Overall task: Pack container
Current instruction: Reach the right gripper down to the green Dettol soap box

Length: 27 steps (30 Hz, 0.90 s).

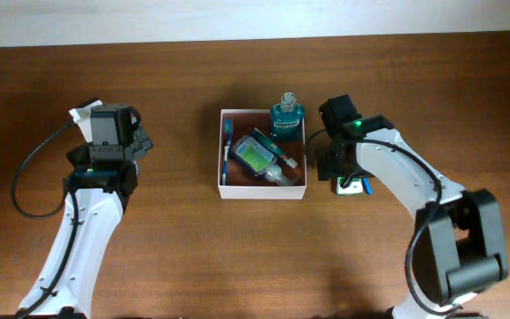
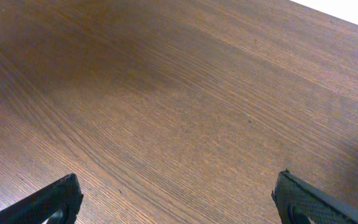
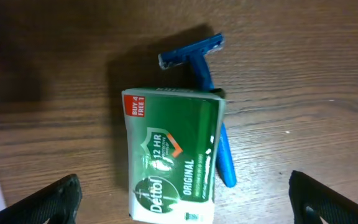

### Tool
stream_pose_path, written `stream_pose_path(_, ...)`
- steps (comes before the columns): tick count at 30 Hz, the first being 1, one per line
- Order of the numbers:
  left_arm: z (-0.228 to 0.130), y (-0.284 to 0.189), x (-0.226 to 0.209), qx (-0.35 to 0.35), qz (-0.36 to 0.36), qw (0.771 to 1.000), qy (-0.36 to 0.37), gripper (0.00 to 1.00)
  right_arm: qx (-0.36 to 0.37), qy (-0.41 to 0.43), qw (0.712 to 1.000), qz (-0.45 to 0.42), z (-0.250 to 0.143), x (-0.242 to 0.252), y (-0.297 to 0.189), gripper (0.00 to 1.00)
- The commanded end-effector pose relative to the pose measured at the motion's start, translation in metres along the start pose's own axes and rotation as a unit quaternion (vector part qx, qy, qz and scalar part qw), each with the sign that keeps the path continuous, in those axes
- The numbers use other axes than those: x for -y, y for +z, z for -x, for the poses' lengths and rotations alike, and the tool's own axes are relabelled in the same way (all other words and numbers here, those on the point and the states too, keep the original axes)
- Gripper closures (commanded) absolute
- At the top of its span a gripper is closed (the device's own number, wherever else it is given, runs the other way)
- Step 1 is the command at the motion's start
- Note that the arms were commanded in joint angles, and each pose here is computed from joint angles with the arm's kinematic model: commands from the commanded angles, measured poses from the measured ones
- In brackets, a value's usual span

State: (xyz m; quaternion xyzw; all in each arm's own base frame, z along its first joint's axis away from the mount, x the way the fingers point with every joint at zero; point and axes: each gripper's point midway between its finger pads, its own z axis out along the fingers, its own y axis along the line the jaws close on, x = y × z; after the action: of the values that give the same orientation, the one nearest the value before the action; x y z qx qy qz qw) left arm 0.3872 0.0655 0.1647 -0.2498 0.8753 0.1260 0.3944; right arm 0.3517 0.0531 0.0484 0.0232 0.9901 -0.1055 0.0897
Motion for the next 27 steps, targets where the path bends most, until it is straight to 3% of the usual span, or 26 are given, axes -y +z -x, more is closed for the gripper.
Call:
stream_pose_path(1, 0.006, -0.004, -0.004, 0.010, 0.005, 1.000, 0.001, 0.00, -0.013, -0.005, 1.000, 0.000, -0.004, -0.001, 0.010, 0.04)
stream_pose_path(8, 0.006, -0.004, -0.004, 0.010, 0.005, 1.000, 0.001, 0.01, -0.009, -0.004, 1.000, 0.007, -0.002, -0.004, 0.011, 0.09)
stream_pose_path(16, 0.006, -0.004, -0.004, 0.010, 0.005, 1.000, 0.001, 0.00, 0.001, -0.001, 1.000, 0.008, 0.001, -0.005, 0.016, 0.23)
stream_pose_path(27, 0.006, -0.004, -0.004, 0.010, 0.005, 1.000, 0.001, 0.01, -0.010, 0.036, 0.999, 0.003, -0.004, 0.019, 0.032, 0.28)
